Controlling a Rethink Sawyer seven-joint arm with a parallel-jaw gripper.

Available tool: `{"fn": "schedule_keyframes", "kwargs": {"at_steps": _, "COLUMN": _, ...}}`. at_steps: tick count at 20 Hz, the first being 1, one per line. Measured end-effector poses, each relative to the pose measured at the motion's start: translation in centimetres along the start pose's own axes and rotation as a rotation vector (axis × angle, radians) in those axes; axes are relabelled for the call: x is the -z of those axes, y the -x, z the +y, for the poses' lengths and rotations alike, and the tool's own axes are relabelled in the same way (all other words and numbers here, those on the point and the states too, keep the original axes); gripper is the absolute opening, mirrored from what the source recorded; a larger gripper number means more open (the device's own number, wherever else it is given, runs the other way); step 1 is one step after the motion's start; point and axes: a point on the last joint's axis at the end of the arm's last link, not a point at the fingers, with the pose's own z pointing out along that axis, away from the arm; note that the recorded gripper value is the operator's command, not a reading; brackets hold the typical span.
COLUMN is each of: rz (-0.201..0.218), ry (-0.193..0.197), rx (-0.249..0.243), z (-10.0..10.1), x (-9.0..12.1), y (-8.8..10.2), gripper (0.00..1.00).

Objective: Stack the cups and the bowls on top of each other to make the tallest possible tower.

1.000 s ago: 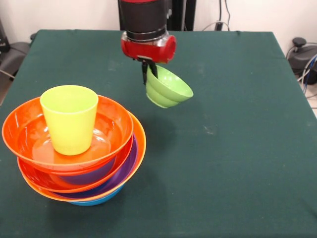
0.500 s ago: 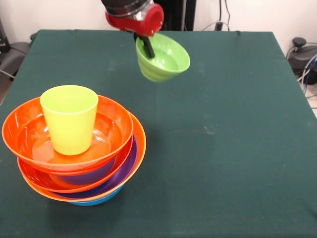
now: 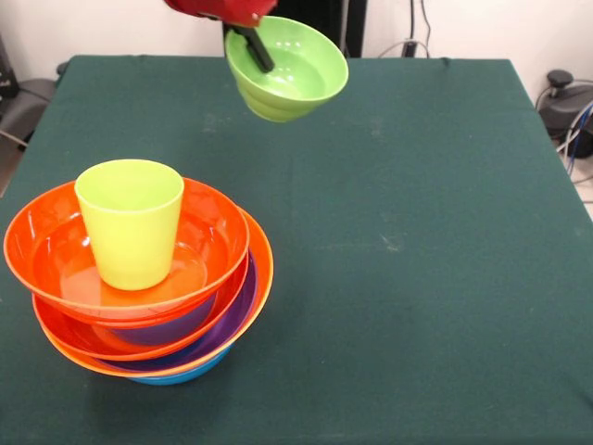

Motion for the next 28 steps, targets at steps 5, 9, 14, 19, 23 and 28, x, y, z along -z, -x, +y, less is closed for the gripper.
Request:
{"fn": "schedule_keyframes", "kwargs": {"at_steps": 5, "rz": -0.051, "ry": 0.059, "rx": 0.004, "z": 1.7, "x": 4.3, "y": 3.3, "gripper": 0.00}}
{"fn": "schedule_keyframes", "kwargs": {"at_steps": 9, "rz": -0.096, "ry": 0.105, "rx": 0.020, "z": 2.9, "x": 7.6, "y": 5.5, "gripper": 0.00}}
{"fn": "schedule_keyframes", "kwargs": {"at_steps": 14, "rz": -0.134, "ry": 0.146, "rx": 0.048, "z": 3.6, "x": 11.7, "y": 7.8, "gripper": 0.00}}
{"fn": "schedule_keyframes", "kwargs": {"at_steps": 19, "rz": -0.162, "ry": 0.172, "rx": 0.062, "z": 3.1, "x": 14.2, "y": 9.6, "gripper": 0.00}}
{"fn": "schedule_keyframes", "kwargs": {"at_steps": 23, "rz": -0.167, "ry": 0.182, "rx": 0.070, "z": 2.7, "x": 14.2, "y": 10.4, "gripper": 0.00}}
{"fn": "schedule_keyframes", "kwargs": {"at_steps": 28, "rz": -0.149, "ry": 0.190, "rx": 0.080, "z": 2.2, "x": 12.4, "y": 11.2, "gripper": 0.00}}
